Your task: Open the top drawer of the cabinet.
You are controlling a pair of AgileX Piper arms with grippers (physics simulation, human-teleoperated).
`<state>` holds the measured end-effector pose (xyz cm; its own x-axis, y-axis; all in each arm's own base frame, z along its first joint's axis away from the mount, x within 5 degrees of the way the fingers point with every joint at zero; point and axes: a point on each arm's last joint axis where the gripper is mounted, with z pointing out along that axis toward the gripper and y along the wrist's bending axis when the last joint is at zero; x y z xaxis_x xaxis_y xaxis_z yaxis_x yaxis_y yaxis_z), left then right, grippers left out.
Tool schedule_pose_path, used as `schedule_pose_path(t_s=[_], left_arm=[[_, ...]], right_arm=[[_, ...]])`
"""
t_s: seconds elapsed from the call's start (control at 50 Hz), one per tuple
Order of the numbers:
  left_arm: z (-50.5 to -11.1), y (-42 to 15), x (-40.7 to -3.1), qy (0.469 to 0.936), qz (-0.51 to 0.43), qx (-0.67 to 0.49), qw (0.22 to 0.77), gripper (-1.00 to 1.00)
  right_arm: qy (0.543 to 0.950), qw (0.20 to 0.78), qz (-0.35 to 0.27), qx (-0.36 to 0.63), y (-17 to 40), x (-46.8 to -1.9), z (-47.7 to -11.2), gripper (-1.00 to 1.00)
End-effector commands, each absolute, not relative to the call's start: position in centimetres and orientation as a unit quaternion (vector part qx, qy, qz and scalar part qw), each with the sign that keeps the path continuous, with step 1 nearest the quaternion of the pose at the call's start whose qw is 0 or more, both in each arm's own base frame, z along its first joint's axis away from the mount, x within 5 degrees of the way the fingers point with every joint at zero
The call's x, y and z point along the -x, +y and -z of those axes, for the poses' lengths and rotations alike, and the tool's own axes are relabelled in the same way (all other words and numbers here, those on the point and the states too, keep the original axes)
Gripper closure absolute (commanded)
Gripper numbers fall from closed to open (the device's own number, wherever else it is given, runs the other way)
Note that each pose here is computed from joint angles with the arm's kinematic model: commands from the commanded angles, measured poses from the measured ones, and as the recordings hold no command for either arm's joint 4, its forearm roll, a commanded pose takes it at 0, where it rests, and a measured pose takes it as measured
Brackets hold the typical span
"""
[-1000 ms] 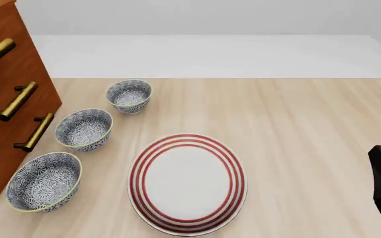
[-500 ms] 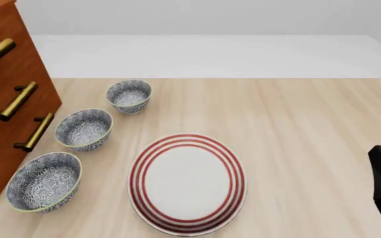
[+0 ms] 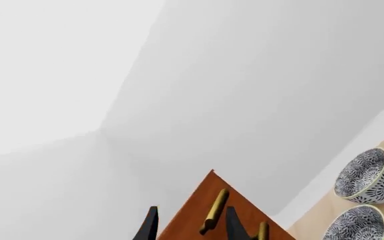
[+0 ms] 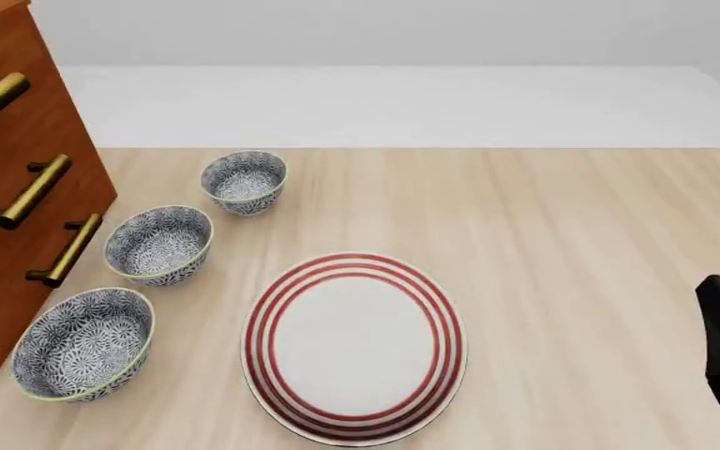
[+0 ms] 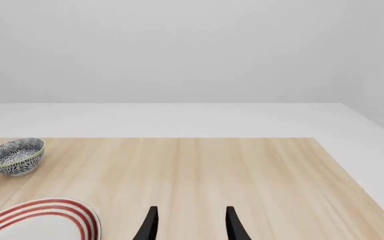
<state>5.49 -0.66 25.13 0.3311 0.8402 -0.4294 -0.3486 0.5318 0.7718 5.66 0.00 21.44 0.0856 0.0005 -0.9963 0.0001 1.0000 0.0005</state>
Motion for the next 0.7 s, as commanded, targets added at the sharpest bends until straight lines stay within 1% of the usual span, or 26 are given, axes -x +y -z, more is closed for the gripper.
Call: schedule_pose_path(t_s=[0.02,0.06,0.08,0.12,0.2,0.34,0.7], left_arm=[[-25.1,-0.9,-6.0,0.411,-0.417,-0.322,0.744,-1.00],[-25.5,-1.2,-7.1,0.390,-0.439,-0.332,0.738,-1.00],[-25.5,-1.2,-7.7,0.396,-0.436,-0.328,0.739,-1.00],[-25.5,-1.5,-9.0,0.389,-0.443,-0.331,0.737,-1.00],[-24.8,-1.9,-11.4,0.388,-0.447,-0.335,0.733,-1.00],[-24.7,-1.9,-11.6,0.384,-0.461,-0.345,0.722,-1.00],[-24.5,-1.2,-11.9,0.391,-0.497,-0.347,0.692,-1.00]], right_arm=[[0.676,0.737,0.000,0.000,0.0,-5.7,-21.4,-1.00],[0.676,0.737,0.000,0.000,0.0,-5.7,-21.4,-1.00],[0.676,0.737,0.000,0.000,0.0,-5.7,-21.4,-1.00],[0.676,0.737,0.000,0.000,0.0,-5.7,-21.4,-1.00],[0.676,0.737,0.000,0.000,0.0,-5.7,-21.4,-1.00],[0.676,0.737,0.000,0.000,0.0,-5.7,-21.4,-1.00],[0.676,0.737,0.000,0.000,0.0,-5.7,-21.4,-1.00]])
